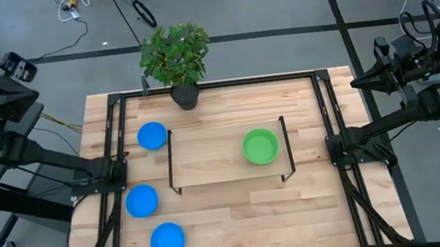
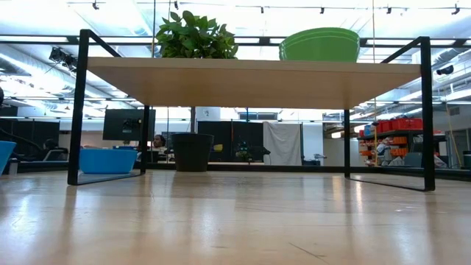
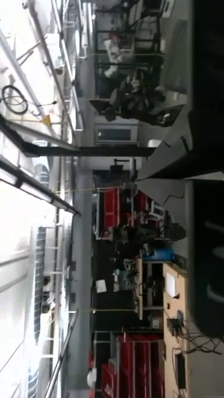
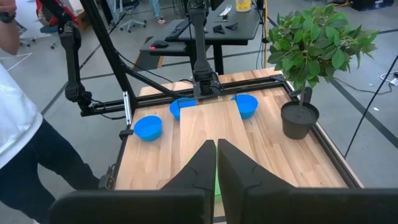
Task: Pick & Place Mini bowls
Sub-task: Put the bottom blue bowl on the shelf
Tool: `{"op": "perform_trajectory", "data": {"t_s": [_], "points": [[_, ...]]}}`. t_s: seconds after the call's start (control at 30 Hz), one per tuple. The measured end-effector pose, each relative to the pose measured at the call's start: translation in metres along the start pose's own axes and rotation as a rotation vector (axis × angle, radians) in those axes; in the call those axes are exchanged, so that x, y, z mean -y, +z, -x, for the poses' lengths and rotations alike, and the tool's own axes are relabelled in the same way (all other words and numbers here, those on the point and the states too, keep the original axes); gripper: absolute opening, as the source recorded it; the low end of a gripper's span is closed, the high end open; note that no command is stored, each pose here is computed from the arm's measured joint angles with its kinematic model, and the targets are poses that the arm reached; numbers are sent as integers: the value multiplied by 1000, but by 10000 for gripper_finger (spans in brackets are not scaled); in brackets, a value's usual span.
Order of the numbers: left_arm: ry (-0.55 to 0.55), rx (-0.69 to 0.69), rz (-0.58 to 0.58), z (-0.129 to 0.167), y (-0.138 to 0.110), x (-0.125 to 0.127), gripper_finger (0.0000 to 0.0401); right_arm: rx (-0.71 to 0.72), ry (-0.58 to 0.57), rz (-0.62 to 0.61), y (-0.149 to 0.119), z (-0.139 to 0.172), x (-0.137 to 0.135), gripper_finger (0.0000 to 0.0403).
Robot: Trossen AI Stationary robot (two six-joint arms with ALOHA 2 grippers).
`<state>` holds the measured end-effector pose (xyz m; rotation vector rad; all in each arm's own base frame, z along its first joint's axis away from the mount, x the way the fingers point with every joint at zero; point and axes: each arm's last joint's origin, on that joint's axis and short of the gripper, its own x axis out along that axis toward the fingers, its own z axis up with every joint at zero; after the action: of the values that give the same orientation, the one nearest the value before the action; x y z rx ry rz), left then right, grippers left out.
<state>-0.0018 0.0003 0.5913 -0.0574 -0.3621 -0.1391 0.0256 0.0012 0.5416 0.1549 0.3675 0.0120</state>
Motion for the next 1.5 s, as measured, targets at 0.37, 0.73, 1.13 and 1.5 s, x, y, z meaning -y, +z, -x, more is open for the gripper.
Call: {"op": "perform_trajectory", "data": {"t_s": [0.37,0.73,1.13,1.5], "points": [[-52,-113,0,1,-11,1,0,0,0,0,0,0,0,21],[22,-175,12,2,-17,-1,0,0,0,0,0,0,0,21],[106,-307,-35,-7,-31,-4,0,0,0,0,0,0,0,21],[-23,-341,-21,-12,-35,0,0,0,0,0,0,0,0,21]]}}
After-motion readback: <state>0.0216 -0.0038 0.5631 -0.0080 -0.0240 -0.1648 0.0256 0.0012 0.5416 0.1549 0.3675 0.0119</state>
